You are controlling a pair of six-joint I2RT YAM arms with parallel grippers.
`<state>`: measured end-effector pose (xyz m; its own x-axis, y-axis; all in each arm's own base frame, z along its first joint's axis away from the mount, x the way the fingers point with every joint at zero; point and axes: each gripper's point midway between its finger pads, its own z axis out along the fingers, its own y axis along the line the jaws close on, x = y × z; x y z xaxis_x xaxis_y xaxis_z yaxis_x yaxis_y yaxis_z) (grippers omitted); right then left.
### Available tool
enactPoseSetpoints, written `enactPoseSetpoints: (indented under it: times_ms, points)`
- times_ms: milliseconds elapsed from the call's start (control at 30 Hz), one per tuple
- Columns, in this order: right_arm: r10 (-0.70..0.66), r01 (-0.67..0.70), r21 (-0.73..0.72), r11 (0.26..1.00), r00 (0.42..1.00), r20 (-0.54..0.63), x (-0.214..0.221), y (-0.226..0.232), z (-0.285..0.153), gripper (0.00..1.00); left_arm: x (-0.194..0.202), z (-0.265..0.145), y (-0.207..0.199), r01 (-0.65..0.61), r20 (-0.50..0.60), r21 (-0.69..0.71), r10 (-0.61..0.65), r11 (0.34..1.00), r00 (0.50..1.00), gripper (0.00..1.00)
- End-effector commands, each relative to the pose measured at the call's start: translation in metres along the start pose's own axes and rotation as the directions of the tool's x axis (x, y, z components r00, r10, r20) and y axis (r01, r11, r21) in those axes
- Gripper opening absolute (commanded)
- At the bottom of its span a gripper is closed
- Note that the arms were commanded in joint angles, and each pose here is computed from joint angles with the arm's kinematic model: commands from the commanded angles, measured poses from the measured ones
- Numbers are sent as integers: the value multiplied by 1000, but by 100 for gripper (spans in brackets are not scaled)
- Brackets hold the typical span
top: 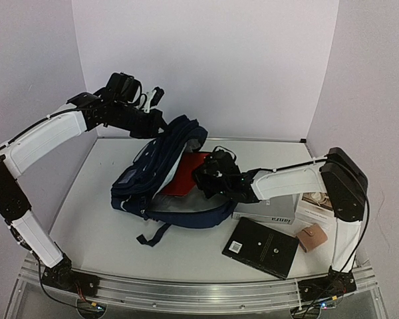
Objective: Pack the student bag
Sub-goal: Place the files in the student bag.
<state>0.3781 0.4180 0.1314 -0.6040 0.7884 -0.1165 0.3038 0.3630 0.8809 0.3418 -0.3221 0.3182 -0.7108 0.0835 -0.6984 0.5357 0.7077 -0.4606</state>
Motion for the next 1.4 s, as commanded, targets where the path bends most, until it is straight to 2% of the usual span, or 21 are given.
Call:
enactPoseSetpoints:
  times_ms: [0, 133, 267, 467, 633, 867, 1067, 1233, 1367]
  points:
    - [4, -7, 32, 999, 995, 99, -12, -5, 31, 0, -75, -55, -75, -176, 275, 226, 111, 958, 955, 0]
    - [-84, 81, 32, 996, 993, 89, -6, 0, 48, 7, -69, -51, -69, -150, 249, 210, 96, 966, 964, 0]
    - [-118, 114, 43, 993, 989, 91, -8, -3, 45, 18, -65, -50, -43, -82, 243, 122, 51, 989, 969, 0]
    - [-205, 204, 16, 979, 969, 139, -25, 20, 10, 61, -64, -55, 17, 89, 255, 21, -92, 996, 963, 0]
    - [-259, 264, -14, 964, 956, 138, -37, 35, -32, 83, -63, -60, 50, 146, 267, -32, -132, 989, 955, 0]
    - [-446, 459, -64, 886, 883, 146, -51, 54, -101, 97, -62, -61, 88, 159, 256, -111, -126, 981, 958, 0]
    - [-613, 609, 81, 789, 774, 157, -101, 29, -154, 98, -41, -46, 119, 154, 199, -195, -114, 969, 973, 0]
    - [-661, 646, 161, 746, 748, 62, -140, 1, -176, 98, -29, -36, 132, 177, 192, -213, -136, 961, 972, 0]
    - [-675, 679, 30, 733, 732, -87, -115, 2, -169, 98, -28, -24, 124, 189, 190, -126, -164, 974, 968, 0]
